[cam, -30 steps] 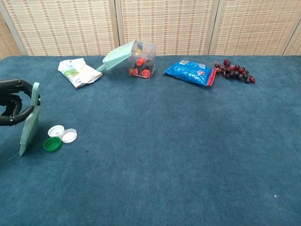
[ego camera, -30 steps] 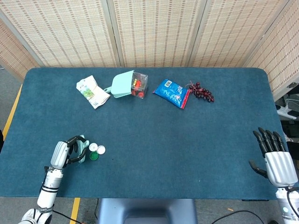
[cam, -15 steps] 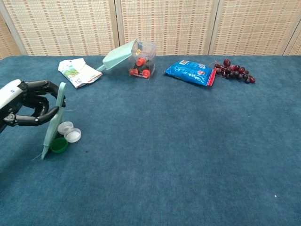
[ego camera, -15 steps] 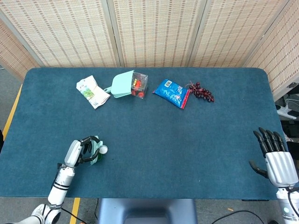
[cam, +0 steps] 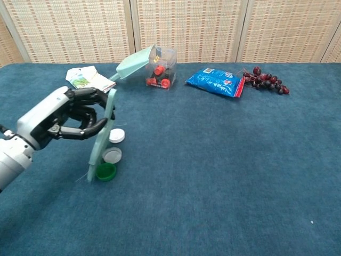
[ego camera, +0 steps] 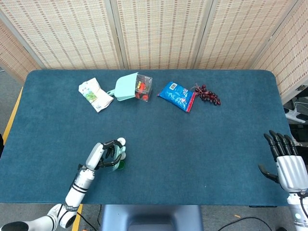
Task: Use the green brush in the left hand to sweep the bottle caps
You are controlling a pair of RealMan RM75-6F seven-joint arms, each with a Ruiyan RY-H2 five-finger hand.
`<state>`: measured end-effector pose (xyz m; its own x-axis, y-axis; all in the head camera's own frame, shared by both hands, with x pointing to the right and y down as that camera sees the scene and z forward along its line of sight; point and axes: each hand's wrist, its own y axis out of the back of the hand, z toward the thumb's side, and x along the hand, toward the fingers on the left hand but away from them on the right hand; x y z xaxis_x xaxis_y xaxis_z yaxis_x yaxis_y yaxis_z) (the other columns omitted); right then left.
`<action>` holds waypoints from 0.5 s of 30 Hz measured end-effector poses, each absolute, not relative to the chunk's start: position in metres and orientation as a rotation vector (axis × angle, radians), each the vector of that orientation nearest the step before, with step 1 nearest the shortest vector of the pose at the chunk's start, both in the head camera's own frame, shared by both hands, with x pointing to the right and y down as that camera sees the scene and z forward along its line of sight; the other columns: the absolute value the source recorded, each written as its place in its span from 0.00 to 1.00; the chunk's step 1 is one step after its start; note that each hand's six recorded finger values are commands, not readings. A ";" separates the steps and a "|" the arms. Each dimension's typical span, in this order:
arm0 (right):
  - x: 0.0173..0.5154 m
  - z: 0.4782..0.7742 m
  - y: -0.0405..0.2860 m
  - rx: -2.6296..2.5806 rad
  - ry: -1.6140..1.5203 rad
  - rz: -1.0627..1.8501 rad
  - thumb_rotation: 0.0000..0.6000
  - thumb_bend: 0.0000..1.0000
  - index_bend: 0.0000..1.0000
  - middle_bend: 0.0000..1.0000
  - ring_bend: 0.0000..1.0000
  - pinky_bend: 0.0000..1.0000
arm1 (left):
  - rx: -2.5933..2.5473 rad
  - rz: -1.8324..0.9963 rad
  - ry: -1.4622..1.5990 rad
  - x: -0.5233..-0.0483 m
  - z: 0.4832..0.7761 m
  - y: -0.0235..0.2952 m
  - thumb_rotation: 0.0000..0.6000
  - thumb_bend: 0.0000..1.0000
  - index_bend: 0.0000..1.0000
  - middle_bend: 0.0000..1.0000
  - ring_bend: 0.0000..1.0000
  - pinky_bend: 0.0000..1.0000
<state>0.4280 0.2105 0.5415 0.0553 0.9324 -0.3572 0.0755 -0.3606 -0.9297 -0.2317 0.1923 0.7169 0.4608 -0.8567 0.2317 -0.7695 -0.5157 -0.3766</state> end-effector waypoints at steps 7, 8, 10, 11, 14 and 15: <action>0.431 0.539 0.210 -1.553 -1.056 1.400 1.00 0.17 0.00 0.00 0.00 0.00 | -2.509 -0.440 1.424 -0.204 0.697 0.180 1.00 0.67 0.75 0.90 0.70 0.84; 0.431 0.539 0.210 -1.554 -1.055 1.400 1.00 0.17 0.00 0.00 0.00 0.00 | -2.501 -0.422 1.429 -0.204 0.692 0.177 1.00 0.67 0.75 0.90 0.70 0.84; 0.431 0.539 0.210 -1.557 -1.053 1.399 1.00 0.17 0.00 0.00 0.00 0.00 | -2.478 -0.405 1.433 -0.208 0.685 0.172 1.00 0.67 0.75 0.90 0.70 0.84; 0.430 0.539 0.210 -1.558 -1.051 1.398 1.00 0.17 0.00 0.00 0.00 0.00 | -2.456 -0.403 1.435 -0.213 0.681 0.168 1.00 0.67 0.75 0.90 0.70 0.84; 0.429 0.540 0.211 -1.561 -1.047 1.398 1.00 0.17 0.00 0.00 0.00 0.00 | -2.387 -0.428 1.441 -0.233 0.672 0.159 1.00 0.67 0.75 0.90 0.70 0.84; 0.429 0.540 0.211 -1.561 -1.046 1.398 1.00 0.17 0.00 0.00 0.00 0.00 | -2.363 -0.445 1.443 -0.240 0.670 0.157 1.00 0.67 0.75 0.90 0.70 0.84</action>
<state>0.4291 0.2109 0.5398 0.0567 0.9331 -0.3550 0.0775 -0.3586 -0.9303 -0.2404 0.1572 0.6703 0.4365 -0.8952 0.0897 -0.7900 -0.4291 -0.4379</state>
